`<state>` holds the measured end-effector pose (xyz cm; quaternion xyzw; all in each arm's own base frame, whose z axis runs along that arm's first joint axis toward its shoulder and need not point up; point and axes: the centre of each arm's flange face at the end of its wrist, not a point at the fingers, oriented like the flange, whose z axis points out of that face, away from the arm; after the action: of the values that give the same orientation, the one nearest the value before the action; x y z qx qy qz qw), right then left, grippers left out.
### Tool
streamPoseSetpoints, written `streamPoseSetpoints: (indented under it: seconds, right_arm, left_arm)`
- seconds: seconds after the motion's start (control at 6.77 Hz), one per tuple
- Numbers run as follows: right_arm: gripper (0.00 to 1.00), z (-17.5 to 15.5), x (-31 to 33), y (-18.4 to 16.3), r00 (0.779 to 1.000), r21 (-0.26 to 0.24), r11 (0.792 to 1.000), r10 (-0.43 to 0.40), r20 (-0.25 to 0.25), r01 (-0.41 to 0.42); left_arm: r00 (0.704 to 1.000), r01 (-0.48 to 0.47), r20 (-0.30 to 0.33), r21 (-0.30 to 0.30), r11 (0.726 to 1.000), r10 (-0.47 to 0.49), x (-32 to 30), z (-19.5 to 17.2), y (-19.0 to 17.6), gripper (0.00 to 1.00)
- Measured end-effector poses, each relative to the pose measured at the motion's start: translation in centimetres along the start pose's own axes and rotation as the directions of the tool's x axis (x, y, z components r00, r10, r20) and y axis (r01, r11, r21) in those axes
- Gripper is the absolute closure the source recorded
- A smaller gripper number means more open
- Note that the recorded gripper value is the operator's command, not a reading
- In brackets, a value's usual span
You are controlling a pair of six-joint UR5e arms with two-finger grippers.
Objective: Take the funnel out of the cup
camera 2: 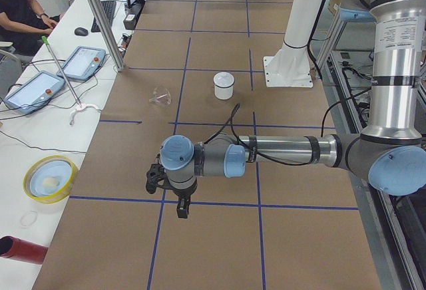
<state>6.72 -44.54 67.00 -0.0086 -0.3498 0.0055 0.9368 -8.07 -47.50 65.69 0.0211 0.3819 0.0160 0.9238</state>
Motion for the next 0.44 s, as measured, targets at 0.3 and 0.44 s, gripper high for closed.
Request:
streamPoseSetpoints:
  seconds: [0.3,0.44]
  right_arm:
    - [0.0,0.0,0.0,0.0,1.0,0.0,1.0,0.0,0.0,0.0]
    - [0.0,0.0,0.0,0.0,1.0,0.0,1.0,0.0,0.0,0.0]
  left_arm:
    - [1.0,-0.002,0.001,0.002,1.0,0.002,0.15,-0.2,-0.29,0.0]
    - [1.0,-0.002,0.001,0.003,1.0,0.002,0.17,-0.22,-0.34,0.0]
